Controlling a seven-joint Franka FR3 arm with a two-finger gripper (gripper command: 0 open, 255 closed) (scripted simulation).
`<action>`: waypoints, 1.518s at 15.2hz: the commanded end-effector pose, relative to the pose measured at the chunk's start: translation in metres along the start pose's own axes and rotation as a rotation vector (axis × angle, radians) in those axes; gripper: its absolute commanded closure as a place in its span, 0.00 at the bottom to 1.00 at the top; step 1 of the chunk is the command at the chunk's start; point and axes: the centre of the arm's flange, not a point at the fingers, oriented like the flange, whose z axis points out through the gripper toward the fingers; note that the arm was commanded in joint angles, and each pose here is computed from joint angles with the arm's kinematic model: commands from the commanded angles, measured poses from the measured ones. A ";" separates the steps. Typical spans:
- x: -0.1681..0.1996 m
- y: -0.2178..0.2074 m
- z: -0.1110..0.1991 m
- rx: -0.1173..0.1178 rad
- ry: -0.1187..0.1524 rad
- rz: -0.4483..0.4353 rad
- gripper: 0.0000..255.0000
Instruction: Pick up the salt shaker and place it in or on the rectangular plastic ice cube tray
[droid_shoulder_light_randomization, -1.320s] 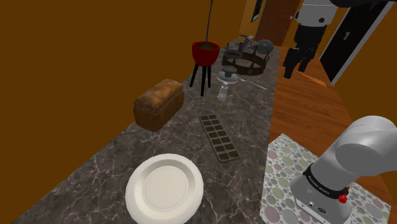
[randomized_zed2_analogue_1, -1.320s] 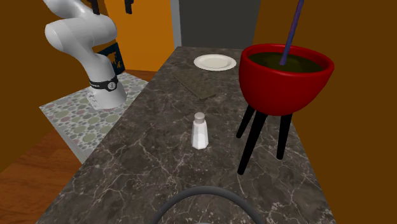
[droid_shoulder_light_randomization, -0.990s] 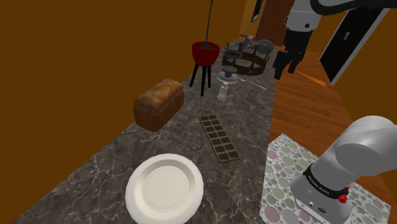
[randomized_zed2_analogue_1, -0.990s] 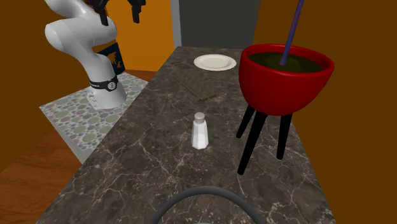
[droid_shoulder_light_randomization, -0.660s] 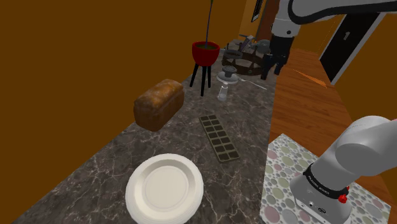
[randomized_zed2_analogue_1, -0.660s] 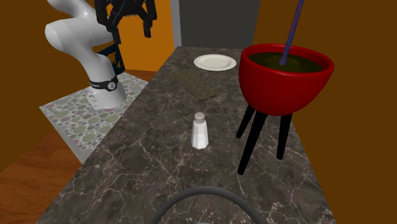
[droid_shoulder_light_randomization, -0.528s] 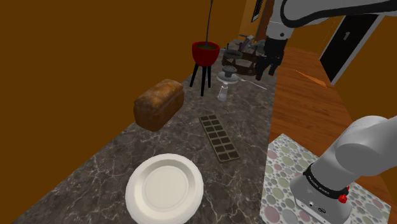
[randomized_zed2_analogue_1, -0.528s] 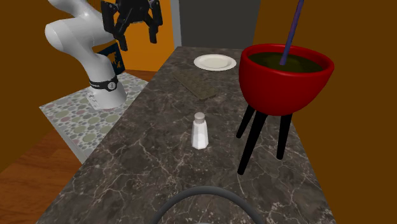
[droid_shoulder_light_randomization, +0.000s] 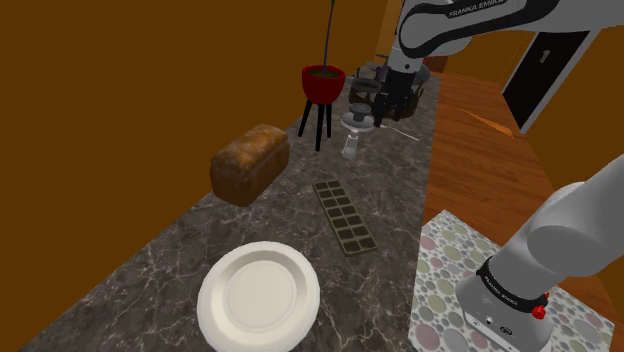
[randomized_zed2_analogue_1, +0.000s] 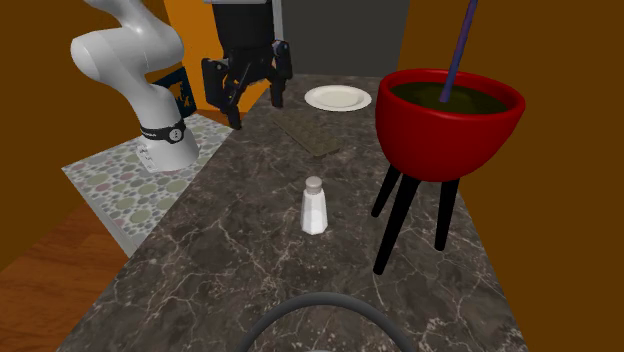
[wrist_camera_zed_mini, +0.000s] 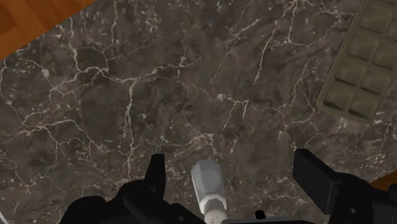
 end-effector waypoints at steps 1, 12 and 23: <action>0.021 0.002 0.015 0.012 0.009 -0.004 0.00; 0.109 0.010 0.075 0.057 0.038 -0.020 0.00; 0.110 0.008 0.099 0.057 0.038 -0.020 0.00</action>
